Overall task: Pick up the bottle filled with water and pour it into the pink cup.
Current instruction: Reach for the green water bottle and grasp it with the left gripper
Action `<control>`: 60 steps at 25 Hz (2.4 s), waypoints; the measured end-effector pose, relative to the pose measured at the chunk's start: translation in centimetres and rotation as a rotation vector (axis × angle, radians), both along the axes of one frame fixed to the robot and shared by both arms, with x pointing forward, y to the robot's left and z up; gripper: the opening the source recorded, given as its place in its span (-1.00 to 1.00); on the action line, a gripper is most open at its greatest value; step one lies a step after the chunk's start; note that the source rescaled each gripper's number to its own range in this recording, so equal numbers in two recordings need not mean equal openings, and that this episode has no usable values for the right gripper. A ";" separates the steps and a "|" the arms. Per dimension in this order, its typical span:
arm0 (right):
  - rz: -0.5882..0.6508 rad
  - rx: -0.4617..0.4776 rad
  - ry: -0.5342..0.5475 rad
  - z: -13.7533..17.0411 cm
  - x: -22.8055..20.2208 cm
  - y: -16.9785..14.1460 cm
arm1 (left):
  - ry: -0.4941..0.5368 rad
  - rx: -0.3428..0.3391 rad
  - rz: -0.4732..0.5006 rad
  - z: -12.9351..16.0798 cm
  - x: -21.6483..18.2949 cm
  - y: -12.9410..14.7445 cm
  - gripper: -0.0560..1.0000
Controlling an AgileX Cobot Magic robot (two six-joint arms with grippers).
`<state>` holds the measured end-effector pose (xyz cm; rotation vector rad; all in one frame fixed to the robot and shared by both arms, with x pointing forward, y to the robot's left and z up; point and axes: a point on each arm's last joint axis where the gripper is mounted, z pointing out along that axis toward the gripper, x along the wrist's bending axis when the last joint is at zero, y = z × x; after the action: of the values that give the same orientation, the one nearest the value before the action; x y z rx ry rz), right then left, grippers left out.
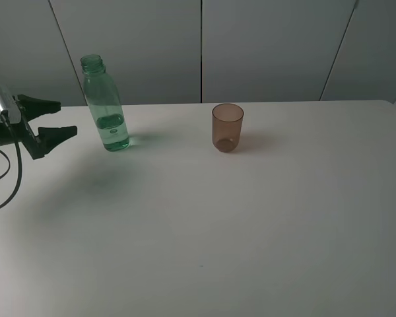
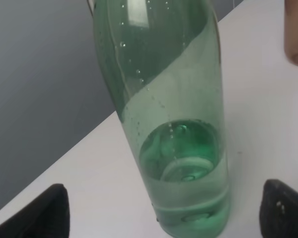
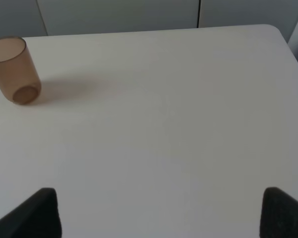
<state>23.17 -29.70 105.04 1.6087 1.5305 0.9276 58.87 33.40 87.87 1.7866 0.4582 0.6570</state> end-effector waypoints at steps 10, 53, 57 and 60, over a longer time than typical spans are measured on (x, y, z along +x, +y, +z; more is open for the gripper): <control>0.000 0.000 0.000 0.0 0.0 0.0 | 0.035 -0.091 0.045 1.0 1.5 -0.4 0.87; 0.000 0.000 0.000 0.0 0.0 0.0 | 0.086 -0.136 -0.031 -0.4 2.8 -4.3 0.88; 0.000 0.000 0.000 0.0 0.0 0.0 | 0.070 -0.133 -0.029 -0.5 3.2 -4.6 0.88; 0.000 0.000 0.000 0.0 0.0 0.0 | 0.058 -0.136 -0.026 -0.6 3.8 -4.8 0.88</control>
<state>23.17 -29.70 105.04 1.6087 1.5305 0.9276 62.64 28.64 87.26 1.6830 0.5059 0.5443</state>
